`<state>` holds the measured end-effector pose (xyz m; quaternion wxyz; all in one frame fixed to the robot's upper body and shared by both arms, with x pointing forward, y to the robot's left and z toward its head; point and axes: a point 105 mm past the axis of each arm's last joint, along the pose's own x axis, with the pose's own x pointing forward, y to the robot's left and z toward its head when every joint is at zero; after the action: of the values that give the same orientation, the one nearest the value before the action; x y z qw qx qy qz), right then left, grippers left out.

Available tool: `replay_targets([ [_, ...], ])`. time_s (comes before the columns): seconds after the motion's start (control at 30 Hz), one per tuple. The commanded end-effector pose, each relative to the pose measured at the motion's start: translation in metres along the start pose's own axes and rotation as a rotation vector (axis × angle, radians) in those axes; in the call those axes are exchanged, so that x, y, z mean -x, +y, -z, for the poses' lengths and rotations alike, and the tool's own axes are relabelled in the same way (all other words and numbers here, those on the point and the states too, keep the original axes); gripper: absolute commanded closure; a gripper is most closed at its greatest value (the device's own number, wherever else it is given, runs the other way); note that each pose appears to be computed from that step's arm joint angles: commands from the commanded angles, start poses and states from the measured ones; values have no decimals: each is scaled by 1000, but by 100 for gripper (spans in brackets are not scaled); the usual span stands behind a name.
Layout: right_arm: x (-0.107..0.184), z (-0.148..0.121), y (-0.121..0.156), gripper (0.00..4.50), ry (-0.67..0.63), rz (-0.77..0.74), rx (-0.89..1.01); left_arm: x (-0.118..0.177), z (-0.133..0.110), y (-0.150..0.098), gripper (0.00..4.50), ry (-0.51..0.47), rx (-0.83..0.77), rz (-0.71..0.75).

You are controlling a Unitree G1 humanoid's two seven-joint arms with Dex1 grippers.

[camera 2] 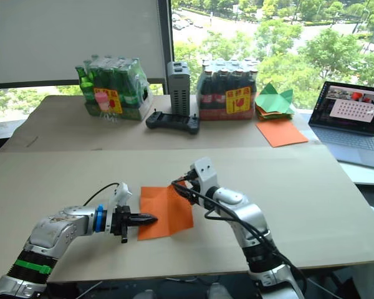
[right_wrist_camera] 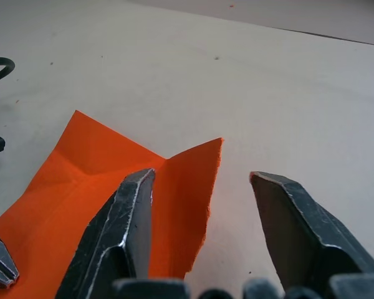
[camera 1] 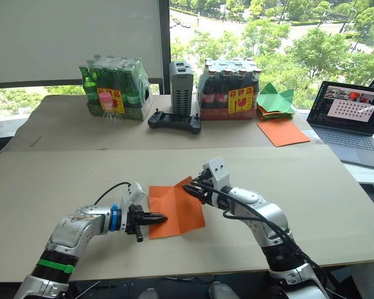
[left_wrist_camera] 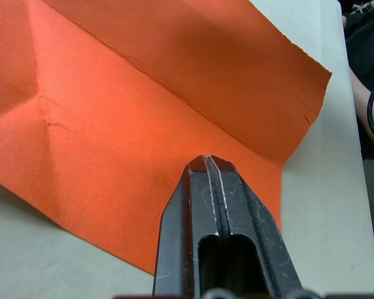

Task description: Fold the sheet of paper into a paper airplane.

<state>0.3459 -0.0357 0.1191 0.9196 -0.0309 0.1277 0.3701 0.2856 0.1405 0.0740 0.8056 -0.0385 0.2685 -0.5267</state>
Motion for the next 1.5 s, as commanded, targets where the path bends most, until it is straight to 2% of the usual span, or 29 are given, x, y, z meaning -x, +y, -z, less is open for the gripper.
replay_targets([
  [0.03, -1, -12, 4, 334, -30, -10, 26, 0, 14, 4, 450, 42, 41, -30],
  [0.07, -1, -12, 4, 356, -28, -11, 28, 0, 13, 4, 450, 41, 41, -30],
  [0.27, -1, -10, 8, 356, -11, -30, 68, 2, 13, 5, 450, 36, 43, -39],
  [0.57, 0, -9, 17, 356, -23, -47, 374, 2, 13, 6, 450, 35, 42, -43],
  [0.73, 0, -13, 17, 356, -50, -40, 370, 1, 13, 6, 450, 38, 42, -42],
  [0.77, 0, -13, 17, 408, -50, -40, 374, 1, 13, 6, 450, 38, 42, -40],
  [0.8, 0, -12, 16, 436, -47, -40, 383, 1, 13, 5, 450, 38, 43, -38],
  [0.83, 0, -12, 16, 444, -46, -41, 390, 1, 13, 5, 450, 37, 44, -37],
  [1.1, 0, -10, 19, 444, -47, -44, 480, 1, 13, 6, 450, 37, 43, -42],
  [1.2, 1, -9, 24, 444, -54, -64, 599, 1, 12, 6, 450, 36, 42, -46],
  [1.33, -1, 1, 28, 444, -45, -73, 900, 1, 12, 7, 450, 35, 45, -50],
  [1.5, -6, 16, 28, 444, -20, -93, 1172, -1, 10, 7, 450, 29, 43, -52],
])
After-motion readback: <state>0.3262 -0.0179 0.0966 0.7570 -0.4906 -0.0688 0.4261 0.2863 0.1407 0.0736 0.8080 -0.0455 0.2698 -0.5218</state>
